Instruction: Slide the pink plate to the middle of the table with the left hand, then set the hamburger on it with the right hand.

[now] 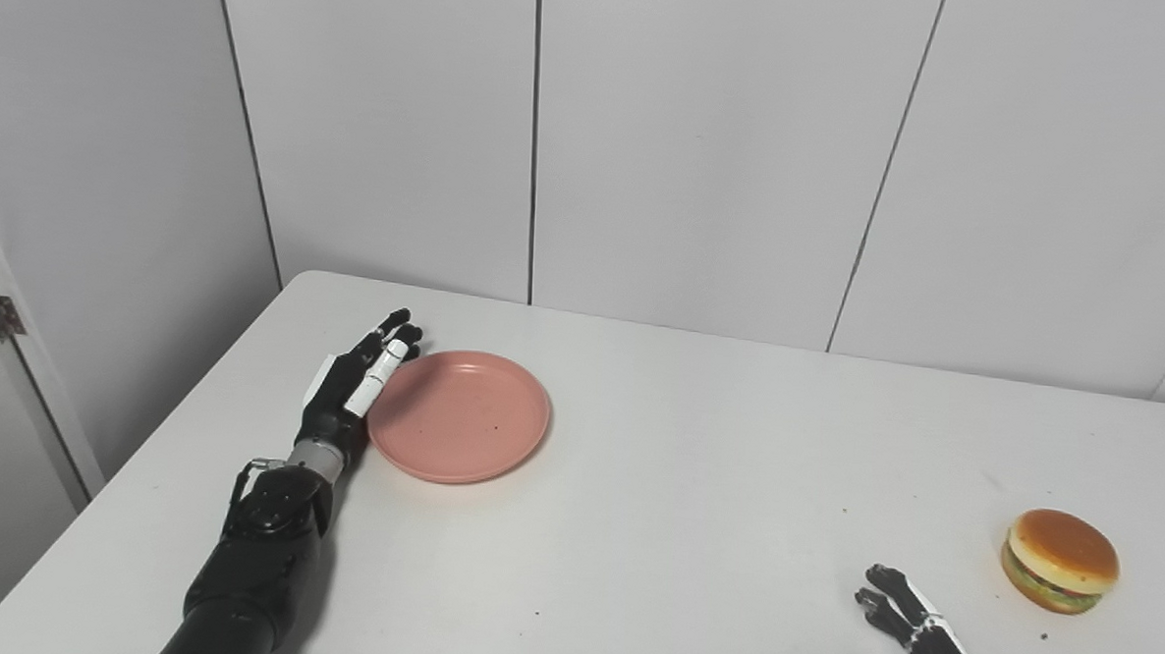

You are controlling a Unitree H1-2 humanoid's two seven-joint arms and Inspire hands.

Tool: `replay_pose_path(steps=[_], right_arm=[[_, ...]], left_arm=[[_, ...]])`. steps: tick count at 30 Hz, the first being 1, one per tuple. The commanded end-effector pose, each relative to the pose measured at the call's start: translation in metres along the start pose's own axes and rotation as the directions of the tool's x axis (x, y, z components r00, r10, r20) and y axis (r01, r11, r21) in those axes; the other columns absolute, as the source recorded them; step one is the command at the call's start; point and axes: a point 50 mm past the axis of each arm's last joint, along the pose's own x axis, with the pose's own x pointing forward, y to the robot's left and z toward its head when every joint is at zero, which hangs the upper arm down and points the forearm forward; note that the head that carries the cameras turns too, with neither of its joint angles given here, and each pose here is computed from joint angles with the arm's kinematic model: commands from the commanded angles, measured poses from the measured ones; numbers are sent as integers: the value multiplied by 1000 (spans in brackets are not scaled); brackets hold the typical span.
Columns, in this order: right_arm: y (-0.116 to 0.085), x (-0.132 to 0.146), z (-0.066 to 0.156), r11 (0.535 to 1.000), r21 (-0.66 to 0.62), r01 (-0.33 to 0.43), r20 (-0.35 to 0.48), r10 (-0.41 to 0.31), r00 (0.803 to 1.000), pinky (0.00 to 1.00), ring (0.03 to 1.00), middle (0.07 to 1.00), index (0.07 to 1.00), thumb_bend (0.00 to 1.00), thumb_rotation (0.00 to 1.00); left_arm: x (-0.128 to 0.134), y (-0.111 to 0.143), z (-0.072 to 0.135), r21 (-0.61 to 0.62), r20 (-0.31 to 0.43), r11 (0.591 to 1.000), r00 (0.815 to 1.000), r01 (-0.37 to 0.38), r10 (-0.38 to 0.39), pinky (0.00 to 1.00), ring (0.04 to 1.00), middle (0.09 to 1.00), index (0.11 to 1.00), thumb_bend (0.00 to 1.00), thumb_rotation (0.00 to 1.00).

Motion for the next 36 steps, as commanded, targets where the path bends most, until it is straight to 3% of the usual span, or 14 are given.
replay_pose_path(steps=[1, 6, 15, 20, 30, 36], right_arm=[[-3, 2, -15, 1000, -9, -23, -121, 22, 992, 849, 853, 899, 883, 812, 978], [-2, 2, -14, 1000, -12, -26, -120, 24, 993, 844, 850, 897, 883, 807, 983], [2, 2, -13, 999, -9, -30, -117, 29, 993, 850, 853, 899, 890, 794, 980], [4, 3, -13, 999, -11, -32, -120, 31, 992, 850, 854, 901, 894, 792, 984], [8, 5, -10, 999, -16, -37, -117, 35, 993, 854, 856, 906, 886, 786, 992], [14, 7, -9, 999, -9, -35, -117, 34, 993, 869, 863, 911, 885, 781, 991]], left_arm=[[9, -15, 13, 11, 38, 999, 998, 48, -49, 830, 852, 854, 861, 836, 767], [5, -30, 9, 3, 38, 995, 994, 99, -99, 833, 862, 862, 855, 812, 772], [-1, -62, 2, 1, 32, 987, 987, 159, -159, 835, 868, 872, 859, 857, 767], [-6, -80, 3, 19, 26, 982, 982, 186, -187, 846, 877, 879, 860, 795, 802], [-12, -95, 5, 13, -11, 988, 988, 154, -154, 860, 874, 887, 854, 712, 834], [-14, -97, 3, 27, -33, 992, 992, 124, -123, 854, 870, 885, 846, 711, 854]])
